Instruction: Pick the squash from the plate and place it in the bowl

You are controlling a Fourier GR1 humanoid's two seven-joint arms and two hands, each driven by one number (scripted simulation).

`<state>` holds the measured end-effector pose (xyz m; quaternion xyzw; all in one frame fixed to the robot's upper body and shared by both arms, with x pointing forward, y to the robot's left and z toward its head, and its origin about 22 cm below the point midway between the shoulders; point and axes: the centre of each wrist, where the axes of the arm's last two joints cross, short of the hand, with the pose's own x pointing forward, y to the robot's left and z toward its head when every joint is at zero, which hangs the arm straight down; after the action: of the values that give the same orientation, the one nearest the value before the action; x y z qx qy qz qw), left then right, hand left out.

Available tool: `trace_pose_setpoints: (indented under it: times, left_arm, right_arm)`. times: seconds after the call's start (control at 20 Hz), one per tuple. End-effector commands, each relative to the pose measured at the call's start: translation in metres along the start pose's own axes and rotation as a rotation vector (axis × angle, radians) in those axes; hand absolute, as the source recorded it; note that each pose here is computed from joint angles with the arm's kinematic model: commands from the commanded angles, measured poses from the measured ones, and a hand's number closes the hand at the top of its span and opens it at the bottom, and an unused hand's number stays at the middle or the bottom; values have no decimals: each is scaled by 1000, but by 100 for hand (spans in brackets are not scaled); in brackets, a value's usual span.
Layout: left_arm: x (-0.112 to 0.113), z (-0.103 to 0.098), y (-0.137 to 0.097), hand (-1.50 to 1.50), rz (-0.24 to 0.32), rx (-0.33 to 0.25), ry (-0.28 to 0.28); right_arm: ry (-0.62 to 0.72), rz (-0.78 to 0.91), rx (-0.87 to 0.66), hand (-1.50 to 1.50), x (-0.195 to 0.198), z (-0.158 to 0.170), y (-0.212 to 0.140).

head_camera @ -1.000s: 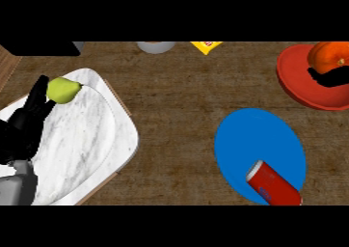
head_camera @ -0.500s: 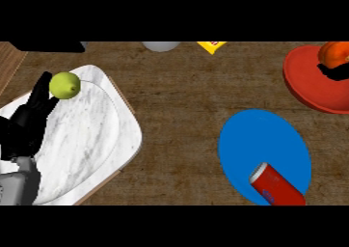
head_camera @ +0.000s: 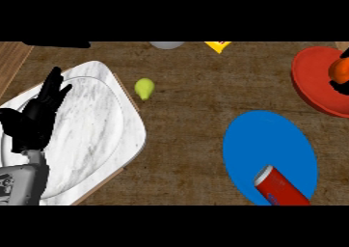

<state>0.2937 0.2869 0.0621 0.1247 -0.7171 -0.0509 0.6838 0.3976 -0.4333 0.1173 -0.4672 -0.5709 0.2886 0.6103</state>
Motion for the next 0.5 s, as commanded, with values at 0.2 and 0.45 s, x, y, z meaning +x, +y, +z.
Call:
trace_pose_setpoints:
  times: [0.2,0.45]
  left_arm:
    - [-1,0,-6,0,18,-32,-26]
    - [1,1,3,0,6,-6,-7]
  right_arm:
    - [36,-62,164,-150,-24,11,17]
    - [-22,-400,82,-150,-33,9,-12]
